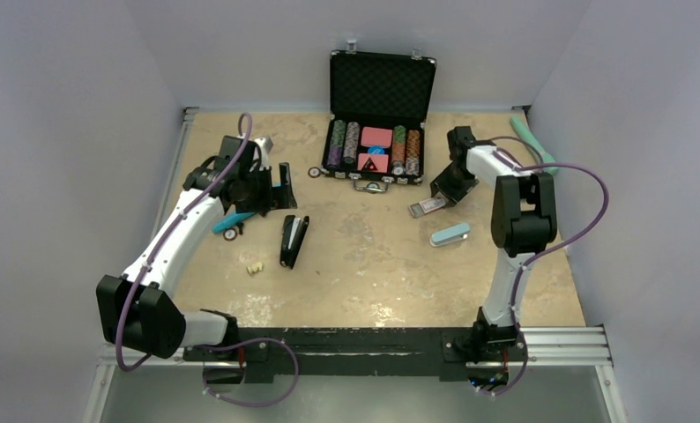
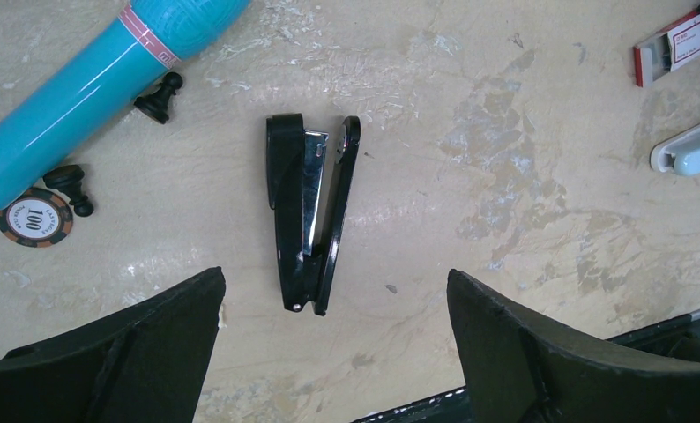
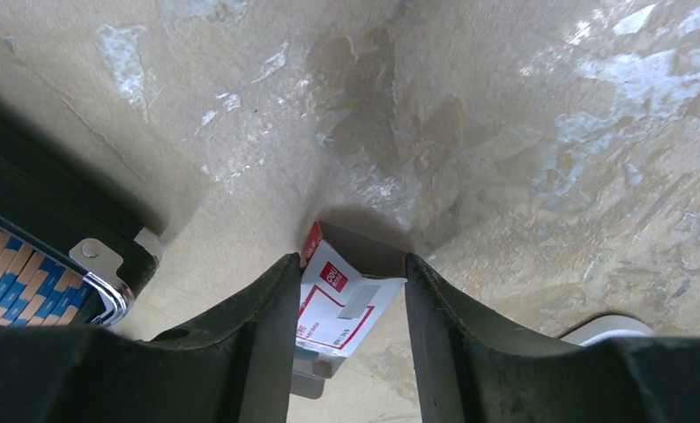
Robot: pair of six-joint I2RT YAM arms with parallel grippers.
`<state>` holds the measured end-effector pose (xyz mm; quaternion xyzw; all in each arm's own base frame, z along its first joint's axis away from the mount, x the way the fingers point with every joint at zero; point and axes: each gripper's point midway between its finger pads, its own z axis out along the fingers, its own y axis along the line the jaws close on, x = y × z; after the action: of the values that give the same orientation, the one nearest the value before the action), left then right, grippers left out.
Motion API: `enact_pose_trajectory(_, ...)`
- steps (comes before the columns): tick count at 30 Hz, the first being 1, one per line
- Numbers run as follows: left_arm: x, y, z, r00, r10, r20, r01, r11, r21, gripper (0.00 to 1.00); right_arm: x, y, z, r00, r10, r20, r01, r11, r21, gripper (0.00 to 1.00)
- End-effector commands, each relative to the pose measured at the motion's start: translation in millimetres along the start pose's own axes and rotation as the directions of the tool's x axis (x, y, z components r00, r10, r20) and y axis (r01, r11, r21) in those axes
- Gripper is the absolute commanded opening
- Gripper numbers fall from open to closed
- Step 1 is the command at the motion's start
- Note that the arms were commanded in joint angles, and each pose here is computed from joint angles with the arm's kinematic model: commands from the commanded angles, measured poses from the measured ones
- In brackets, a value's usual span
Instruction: Unload the staples from the stapler
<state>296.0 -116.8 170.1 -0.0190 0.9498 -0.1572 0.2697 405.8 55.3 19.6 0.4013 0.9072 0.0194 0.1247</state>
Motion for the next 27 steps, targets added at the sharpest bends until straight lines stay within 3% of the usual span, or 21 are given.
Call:
enact_pose_trajectory(1,-15.6,-6.2,-10.9,0.998,0.014,0.057,-0.015,1.0,0.017,0.99,3.1,10.1,-6.6,0.999,-0.034,0.022,0.034,0.999,-0.004,0.42)
enact_pose_trajectory(5,-15.7,-6.3,-10.9,0.998,0.014,0.057,-0.015,1.0,0.018,0.99,20.1,22.8,-15.4,0.997,-0.079,0.009,0.08,0.996,-0.035,0.32)
enact_pose_trajectory(14,-14.8,-9.8,-7.0,0.999,0.011,0.043,-0.012,0.999,0.038,0.99,76.1,55.8,-28.1,0.964,-0.263,-0.04,0.258,0.961,-0.097,0.33)
enact_pose_trajectory(17,-14.5,-12.1,-3.7,0.999,0.011,0.032,-0.013,0.999,0.052,0.99,88.6,62.0,-32.6,0.949,-0.31,-0.056,0.3,0.944,-0.139,0.43)
enact_pose_trajectory(21,-12.7,-22.8,2.1,0.999,0.038,0.003,-0.038,0.993,0.115,0.99,90.5,65.3,-38.8,0.94,-0.337,-0.046,0.324,0.929,-0.181,0.81)
enact_pose_trajectory(23,-9.3,-33.9,5.3,0.997,0.073,-0.017,-0.069,0.981,0.18,0.98,86.3,68.6,-44.3,0.936,-0.352,-0.017,0.342,0.918,-0.198,0.86)
enact_pose_trajectory(27,3.5,-58.9,13.0,0.981,0.185,-0.055,-0.163,0.948,0.273,0.96,64.4,83.3,-60.1,0.894,-0.435,0.112,0.449,0.863,-0.23,0.86)
